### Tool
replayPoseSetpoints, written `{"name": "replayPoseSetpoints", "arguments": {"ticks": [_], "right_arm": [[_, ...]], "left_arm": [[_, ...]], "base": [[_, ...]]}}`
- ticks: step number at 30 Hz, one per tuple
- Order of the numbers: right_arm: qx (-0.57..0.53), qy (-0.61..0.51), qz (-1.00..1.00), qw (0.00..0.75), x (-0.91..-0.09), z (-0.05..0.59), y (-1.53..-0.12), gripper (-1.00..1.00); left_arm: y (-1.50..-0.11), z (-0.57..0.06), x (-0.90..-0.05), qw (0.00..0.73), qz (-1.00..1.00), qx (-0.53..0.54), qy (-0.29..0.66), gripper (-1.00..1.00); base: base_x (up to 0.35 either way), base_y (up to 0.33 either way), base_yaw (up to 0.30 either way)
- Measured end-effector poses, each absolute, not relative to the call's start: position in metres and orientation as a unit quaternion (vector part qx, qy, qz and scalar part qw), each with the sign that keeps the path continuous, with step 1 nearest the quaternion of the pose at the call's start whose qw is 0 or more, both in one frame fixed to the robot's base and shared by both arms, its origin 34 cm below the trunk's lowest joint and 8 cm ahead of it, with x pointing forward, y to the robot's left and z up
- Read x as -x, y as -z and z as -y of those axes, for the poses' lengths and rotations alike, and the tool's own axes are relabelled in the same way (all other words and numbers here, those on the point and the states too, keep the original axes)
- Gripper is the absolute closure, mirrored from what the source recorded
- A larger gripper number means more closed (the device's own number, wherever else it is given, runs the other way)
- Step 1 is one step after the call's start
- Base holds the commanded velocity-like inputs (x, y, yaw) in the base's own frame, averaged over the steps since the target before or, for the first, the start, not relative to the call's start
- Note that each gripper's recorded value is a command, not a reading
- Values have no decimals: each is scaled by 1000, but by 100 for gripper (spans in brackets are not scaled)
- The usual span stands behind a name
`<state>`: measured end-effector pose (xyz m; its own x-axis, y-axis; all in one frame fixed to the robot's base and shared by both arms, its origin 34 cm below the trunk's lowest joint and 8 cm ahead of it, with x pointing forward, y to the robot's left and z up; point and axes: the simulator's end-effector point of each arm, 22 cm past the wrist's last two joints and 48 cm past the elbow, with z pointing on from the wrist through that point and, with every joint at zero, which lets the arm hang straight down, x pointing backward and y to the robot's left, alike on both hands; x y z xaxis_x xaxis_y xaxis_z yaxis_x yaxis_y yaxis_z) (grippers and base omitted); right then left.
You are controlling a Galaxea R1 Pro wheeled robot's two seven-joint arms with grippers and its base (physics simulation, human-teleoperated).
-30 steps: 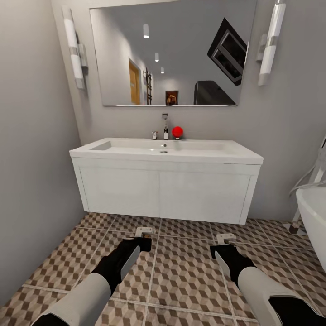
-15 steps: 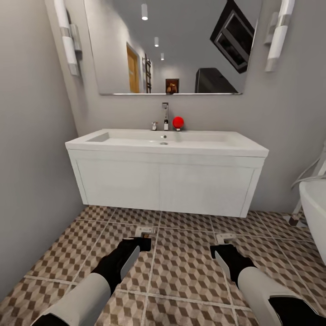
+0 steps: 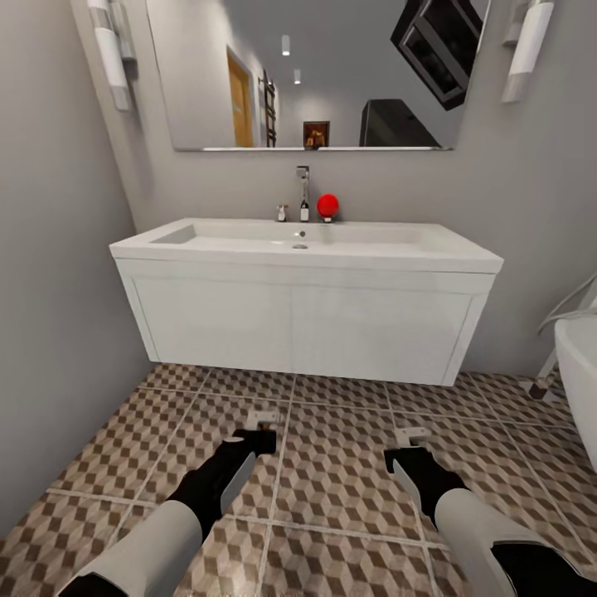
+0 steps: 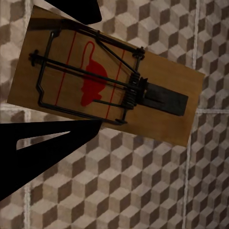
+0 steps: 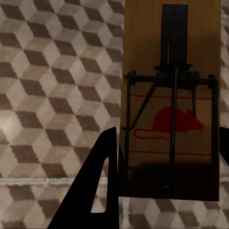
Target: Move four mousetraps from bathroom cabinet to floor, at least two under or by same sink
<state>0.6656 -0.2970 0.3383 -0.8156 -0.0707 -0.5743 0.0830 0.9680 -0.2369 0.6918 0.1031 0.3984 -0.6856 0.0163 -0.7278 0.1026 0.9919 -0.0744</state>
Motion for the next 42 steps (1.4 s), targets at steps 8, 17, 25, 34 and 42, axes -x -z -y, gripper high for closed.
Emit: {"name": "replayPoseSetpoints", "arguments": {"ticks": [8,17,25,34,42], "right_arm": [[-1,127,-948,291,-661,298,-319,100],[1,127,-948,292,-662,297,-303,100],[0,125,-945,303,-665,297,-290,100],[-9,136,-933,332,-674,302,-282,100],[-14,151,-933,327,-669,311,-266,100]], "left_arm": [[-378,-105,-690,385,-921,-32,53,100],[-355,-106,-685,369,-927,-32,52,100],[-335,-106,-680,354,-933,-33,52,100],[-312,-106,-673,337,-939,-33,52,100],[-292,-105,-667,322,-945,-33,52,100]], "base": [[0,0,0],[0,0,0],[0,0,0],[0,0,0],[0,0,0]]}}
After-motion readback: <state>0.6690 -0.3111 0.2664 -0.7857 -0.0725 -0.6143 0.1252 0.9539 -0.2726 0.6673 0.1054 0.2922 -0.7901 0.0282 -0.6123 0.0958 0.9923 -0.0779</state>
